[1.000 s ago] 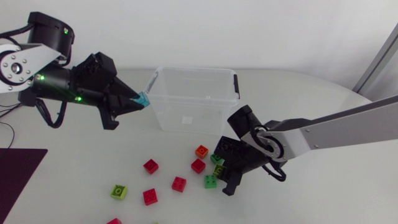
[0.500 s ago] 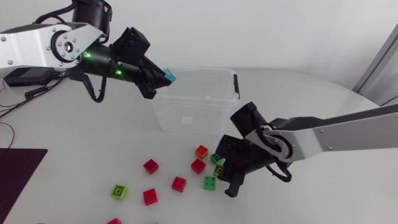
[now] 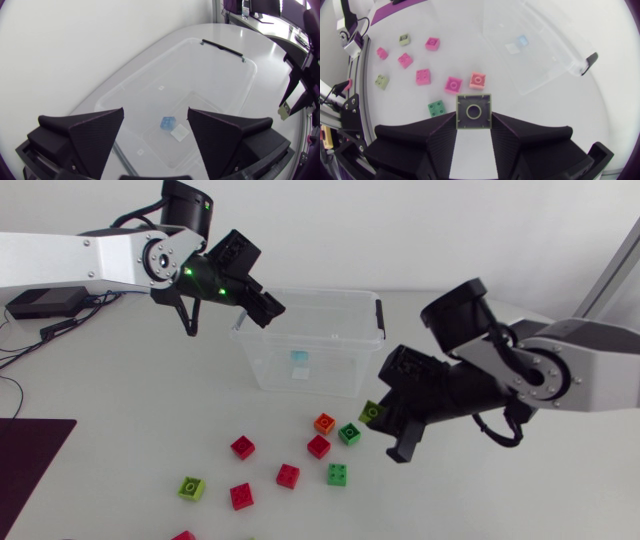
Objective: Pick up the duplo bricks and place them in the container
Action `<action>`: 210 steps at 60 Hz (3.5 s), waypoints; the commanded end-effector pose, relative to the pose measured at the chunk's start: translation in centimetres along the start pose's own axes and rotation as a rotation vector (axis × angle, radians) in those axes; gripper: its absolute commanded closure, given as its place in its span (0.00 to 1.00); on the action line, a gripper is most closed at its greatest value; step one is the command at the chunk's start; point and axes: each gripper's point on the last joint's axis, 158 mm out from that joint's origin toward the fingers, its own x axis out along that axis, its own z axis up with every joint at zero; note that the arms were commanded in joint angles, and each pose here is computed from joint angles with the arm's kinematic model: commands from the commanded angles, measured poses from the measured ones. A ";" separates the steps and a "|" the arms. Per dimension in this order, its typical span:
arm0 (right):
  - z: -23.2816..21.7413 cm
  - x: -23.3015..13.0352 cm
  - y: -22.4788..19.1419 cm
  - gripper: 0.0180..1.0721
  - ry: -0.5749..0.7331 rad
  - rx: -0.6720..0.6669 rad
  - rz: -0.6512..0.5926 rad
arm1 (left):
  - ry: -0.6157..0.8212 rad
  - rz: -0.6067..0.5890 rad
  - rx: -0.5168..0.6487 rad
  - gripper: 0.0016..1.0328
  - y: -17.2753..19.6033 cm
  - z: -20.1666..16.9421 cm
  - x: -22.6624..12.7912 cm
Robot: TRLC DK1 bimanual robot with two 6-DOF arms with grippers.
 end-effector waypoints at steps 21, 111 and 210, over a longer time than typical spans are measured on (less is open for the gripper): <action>9.0 -4.1 -8.3 0.78 -0.211 0.071 -0.141 | 0.168 -0.015 0.172 0.05 -3.5 -9.9 -10.3; 1.2 1.1 -1.8 0.12 -0.052 0.099 -0.178 | 0.552 -0.630 0.603 0.62 -17.5 -31.5 -12.8; -0.1 4.4 -2.5 0.78 0.067 0.232 -0.151 | -0.024 0.014 0.006 0.58 -1.7 1.4 0.0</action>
